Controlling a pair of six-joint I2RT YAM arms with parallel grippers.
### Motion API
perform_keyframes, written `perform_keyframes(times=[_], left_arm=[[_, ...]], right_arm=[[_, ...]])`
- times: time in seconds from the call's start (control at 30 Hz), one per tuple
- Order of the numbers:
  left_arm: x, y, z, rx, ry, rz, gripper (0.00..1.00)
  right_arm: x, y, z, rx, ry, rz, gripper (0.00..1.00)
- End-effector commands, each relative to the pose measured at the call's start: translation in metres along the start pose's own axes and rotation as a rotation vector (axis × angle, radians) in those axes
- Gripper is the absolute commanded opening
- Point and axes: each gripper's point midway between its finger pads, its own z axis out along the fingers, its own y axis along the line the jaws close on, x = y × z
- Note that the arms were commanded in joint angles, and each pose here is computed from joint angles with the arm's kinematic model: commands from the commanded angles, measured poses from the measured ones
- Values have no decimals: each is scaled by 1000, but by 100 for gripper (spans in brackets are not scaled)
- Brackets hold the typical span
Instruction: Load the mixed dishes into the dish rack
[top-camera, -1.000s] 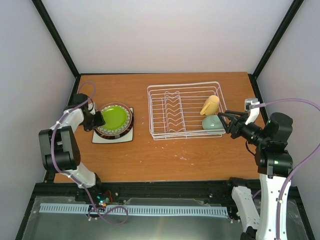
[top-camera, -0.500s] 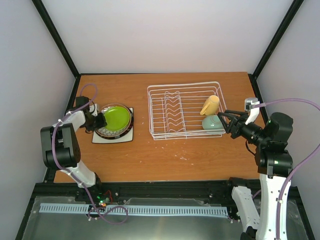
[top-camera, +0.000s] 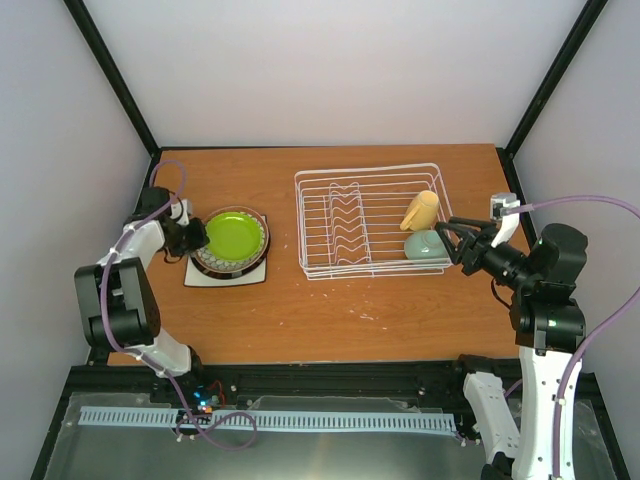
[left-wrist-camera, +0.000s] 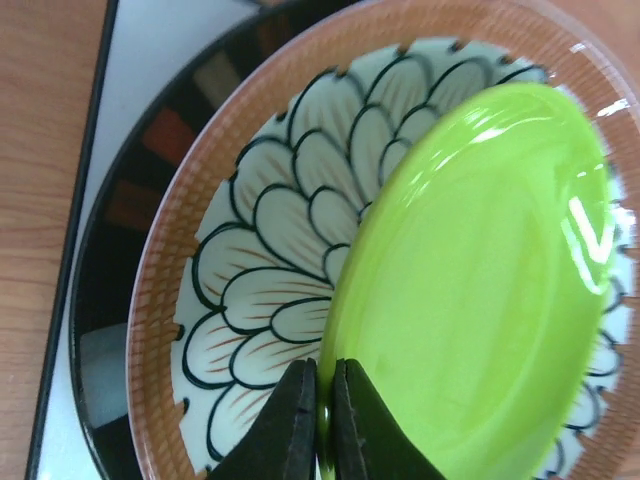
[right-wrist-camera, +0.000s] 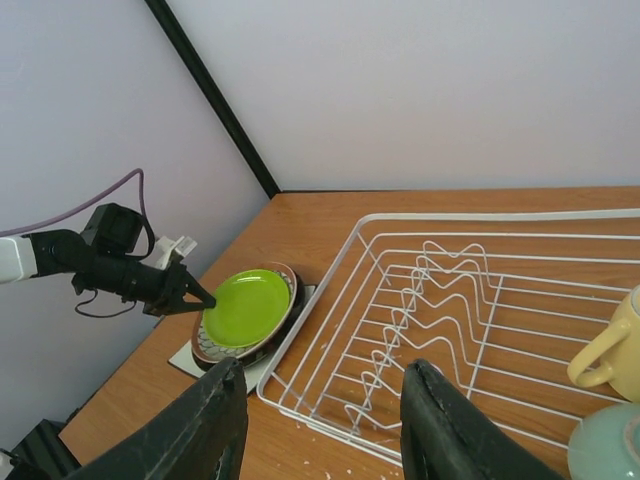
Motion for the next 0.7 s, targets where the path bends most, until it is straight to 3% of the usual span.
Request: perform_keyframes(times=[0.0,0.1,0.3,0.47,0.67], left_arm=[[-29,-29,-43,52,-109,47,1],[-47,-59,-76,152,-190,79,1],[-53,-140,-155,523,-329,213,1],[-27,-193,-206,811,-323,315,1],[17,-252,-210,932,-251,410,1]], right_arm=[[-13,14,-2,-60,-38,-17,43],[-13,23,0,-133,-49,-6,44],[-10,40,6,-352,-62,107,47],[-17,53,9,-488,-64,180,57],[-11,94,30,-598,23,154,64]])
